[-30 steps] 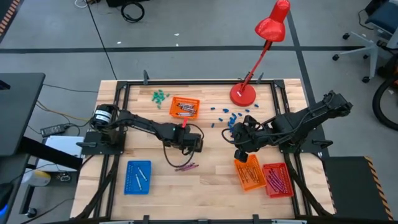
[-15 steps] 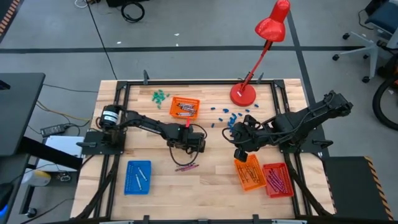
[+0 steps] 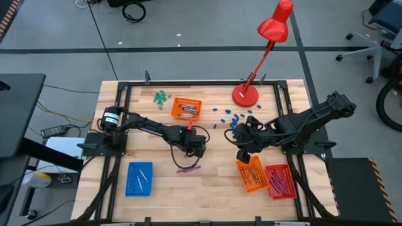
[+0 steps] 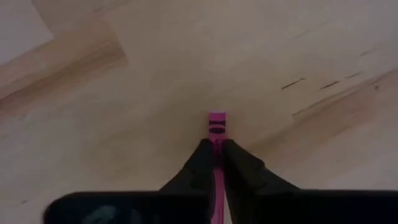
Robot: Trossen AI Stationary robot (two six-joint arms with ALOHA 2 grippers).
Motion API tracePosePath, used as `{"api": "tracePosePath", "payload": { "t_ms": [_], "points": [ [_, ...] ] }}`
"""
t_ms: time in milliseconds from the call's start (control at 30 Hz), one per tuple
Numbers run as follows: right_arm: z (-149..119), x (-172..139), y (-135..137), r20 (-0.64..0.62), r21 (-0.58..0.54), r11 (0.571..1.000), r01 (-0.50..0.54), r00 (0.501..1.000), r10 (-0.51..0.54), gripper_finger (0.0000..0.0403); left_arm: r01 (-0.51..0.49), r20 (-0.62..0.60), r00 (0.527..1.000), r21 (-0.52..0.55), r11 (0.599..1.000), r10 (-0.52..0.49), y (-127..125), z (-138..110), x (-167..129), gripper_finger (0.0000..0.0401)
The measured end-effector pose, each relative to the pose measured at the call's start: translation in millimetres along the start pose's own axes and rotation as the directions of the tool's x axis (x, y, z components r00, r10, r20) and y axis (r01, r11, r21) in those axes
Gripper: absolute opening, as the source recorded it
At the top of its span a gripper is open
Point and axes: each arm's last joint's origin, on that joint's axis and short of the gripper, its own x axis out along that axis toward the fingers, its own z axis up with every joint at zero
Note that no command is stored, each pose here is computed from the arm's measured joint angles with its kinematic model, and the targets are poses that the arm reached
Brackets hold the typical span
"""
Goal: Sort crayons
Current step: Put the red crayon into the red bin
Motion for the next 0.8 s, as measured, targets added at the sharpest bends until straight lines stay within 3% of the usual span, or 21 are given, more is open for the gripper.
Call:
{"api": "tracePosePath", "payload": {
  "t_ms": [200,433,533,700,800],
  "points": [
    [0,0,0,-0.002,0.000,1.000,-0.001,1.000,0.001,0.0114,0.027,-0.005,1.000,0.013,1.000,-0.026,-1,1,-3,0.0021],
    [-8,2,-2,-0.104,-0.015,0.999,-0.030,0.994,0.029,0.0114,0.179,0.046,0.982,0.106,0.978,-0.185,-7,3,-41,0.0021],
    [-17,11,-5,-0.115,-0.001,0.999,-0.053,0.992,0.052,0.0114,0.192,0.093,0.974,0.131,0.973,-0.205,-6,4,-52,0.0021],
    [-41,41,-9,-0.117,0.083,0.993,-0.078,0.989,0.088,0.0114,0.241,0.167,0.951,0.118,0.963,-0.259,-9,8,-64,0.0021],
    [-53,58,-8,-0.087,0.162,0.980,-0.116,0.987,0.131,0.0114,0.326,0.218,0.913,0.117,0.938,-0.345,-18,12,-67,0.0021]
  ]
}}
